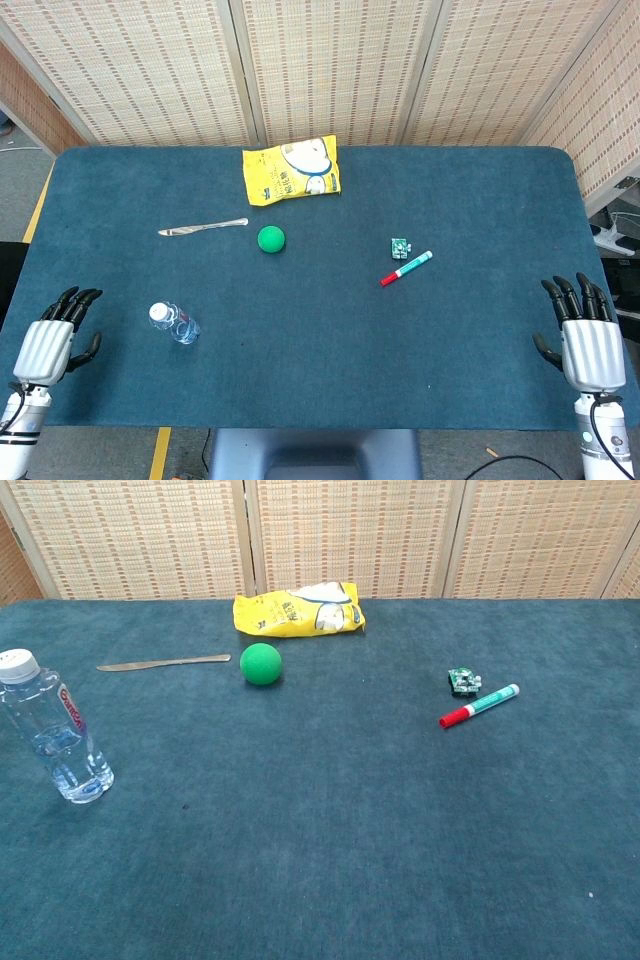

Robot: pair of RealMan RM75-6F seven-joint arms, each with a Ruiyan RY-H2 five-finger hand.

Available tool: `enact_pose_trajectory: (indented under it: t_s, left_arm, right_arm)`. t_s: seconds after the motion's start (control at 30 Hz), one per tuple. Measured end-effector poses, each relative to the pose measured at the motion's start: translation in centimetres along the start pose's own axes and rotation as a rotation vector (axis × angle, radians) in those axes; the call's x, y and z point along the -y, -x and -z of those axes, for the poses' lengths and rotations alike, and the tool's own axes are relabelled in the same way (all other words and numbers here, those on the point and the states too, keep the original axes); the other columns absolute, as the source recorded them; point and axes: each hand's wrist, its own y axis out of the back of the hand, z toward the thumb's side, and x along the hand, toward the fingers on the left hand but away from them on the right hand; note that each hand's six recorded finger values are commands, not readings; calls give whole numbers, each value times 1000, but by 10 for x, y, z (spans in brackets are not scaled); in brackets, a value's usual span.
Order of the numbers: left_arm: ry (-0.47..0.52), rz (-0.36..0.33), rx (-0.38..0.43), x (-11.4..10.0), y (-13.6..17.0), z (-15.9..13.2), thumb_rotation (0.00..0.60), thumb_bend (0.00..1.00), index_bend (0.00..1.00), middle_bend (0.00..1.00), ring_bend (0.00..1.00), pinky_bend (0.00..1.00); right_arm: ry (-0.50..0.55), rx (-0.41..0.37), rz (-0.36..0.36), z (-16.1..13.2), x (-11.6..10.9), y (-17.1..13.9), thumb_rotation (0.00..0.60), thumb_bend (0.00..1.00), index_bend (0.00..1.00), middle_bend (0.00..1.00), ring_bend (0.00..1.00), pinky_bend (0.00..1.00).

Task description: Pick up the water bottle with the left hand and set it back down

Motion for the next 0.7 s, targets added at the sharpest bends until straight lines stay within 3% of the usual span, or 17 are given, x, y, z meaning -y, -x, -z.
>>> enact_pose_trajectory:
  t_s: [0.37,0.5,0.7]
  left_arm:
    - [-34,18,-22,4,-1,2,600,449,84,117,72,283]
    - [10,56,-31,8,-1,0,600,447,11,58,26,243]
    - [82,83,-40,12,-6,-4,600,437,0,25,9,203]
  right_arm:
    - [25,9,41,2,-6,-4,600,133,158,139,0,137]
    - [31,-16,79,-1,-10,-4,600,133,131,139,0,134]
    - [39,-28,180,1,-22,-11,600,133,60,137,0,86]
